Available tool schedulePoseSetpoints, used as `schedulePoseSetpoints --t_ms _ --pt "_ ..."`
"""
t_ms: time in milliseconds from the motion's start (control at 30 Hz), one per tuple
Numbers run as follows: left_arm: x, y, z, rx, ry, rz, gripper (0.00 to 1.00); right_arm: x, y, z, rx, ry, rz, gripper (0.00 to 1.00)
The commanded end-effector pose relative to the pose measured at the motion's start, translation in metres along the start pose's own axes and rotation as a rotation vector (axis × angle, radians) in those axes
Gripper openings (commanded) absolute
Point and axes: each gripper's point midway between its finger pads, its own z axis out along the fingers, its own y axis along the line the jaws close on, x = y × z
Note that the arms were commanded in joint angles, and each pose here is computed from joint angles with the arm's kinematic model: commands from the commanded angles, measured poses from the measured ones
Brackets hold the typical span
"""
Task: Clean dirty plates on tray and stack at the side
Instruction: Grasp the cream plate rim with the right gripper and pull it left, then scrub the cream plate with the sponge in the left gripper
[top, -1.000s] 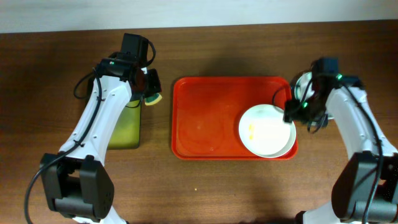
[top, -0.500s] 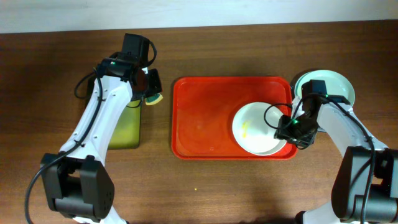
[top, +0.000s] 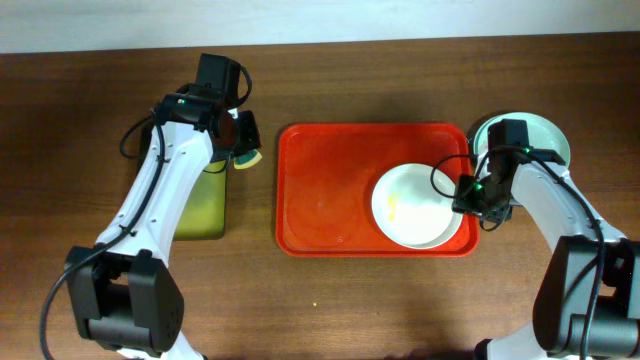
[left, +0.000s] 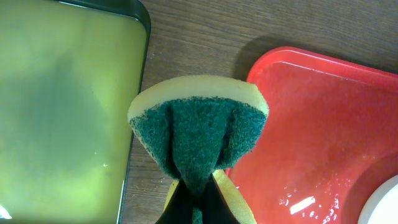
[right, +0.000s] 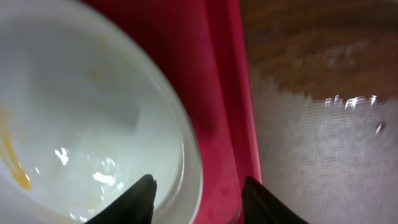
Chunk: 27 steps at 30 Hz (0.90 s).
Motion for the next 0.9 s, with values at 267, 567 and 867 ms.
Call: schedulePoseSetpoints --t_ms 267,567,867 --pt "-0.002 -0.003 -0.003 0.010 -0.010 0.020 0.00 0.012 0.019 0.041 -0.131 0.021 0.050 0.39" --pt "-0.028 0.068 -0.006 -0.137 -0.075 -0.174 0.00 0.018 0.125 0.066 -0.200 -0.044 -0.082 0.13" --pt "0.007 0.131 0.079 -0.173 0.051 -0.298 0.00 0.010 0.141 0.066 -0.169 -0.133 -0.147 0.14"
